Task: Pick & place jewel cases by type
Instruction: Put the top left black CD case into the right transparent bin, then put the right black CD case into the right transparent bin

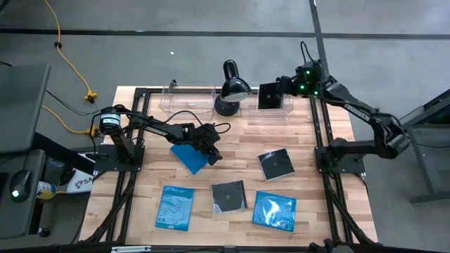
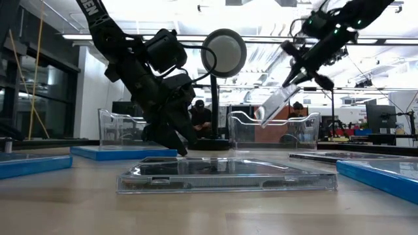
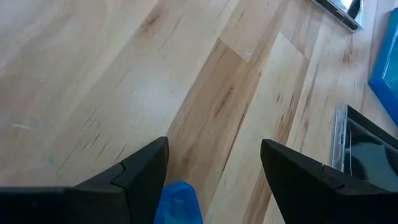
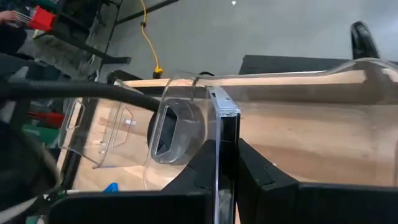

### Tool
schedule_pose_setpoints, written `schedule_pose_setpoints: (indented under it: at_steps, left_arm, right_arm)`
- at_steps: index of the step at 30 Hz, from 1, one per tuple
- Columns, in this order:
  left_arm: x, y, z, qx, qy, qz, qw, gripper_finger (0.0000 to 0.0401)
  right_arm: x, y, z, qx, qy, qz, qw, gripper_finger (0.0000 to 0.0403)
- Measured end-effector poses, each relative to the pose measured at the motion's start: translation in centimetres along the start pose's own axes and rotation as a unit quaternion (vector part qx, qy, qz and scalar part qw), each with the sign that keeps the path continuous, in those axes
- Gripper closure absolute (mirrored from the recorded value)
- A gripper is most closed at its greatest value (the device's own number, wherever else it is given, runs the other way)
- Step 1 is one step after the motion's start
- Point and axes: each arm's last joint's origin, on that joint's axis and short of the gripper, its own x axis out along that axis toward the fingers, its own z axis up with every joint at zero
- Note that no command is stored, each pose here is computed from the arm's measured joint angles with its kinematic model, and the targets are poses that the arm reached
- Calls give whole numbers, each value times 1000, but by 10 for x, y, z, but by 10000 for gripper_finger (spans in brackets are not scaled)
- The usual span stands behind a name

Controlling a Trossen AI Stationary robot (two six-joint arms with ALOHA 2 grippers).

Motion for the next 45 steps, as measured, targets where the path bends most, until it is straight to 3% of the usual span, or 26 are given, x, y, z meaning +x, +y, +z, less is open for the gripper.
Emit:
schedule_pose_setpoints:
  at_steps: [10, 16, 24, 38, 45]
  left_arm:
    - [0, 0, 0, 3, 2, -4, 1000, 146]
    - [0, 0, 0, 3, 3, -4, 1000, 146]
    - [0, -1, 0, 2, 5, -9, 1000, 146]
    - [0, -1, 0, 2, 5, -9, 1000, 146]
    - [0, -1, 0, 1, 6, -10, 1000, 146]
  right_arm:
    - [51, -17, 1, 28, 53, 14, 998, 391]
    - [65, -23, -1, 25, 71, 18, 997, 378]
    - [60, -20, 1, -29, 61, 28, 997, 322]
    - [56, -28, 10, -38, 47, 30, 998, 197]
    - [35, -26, 27, -40, 5, 83, 996, 179]
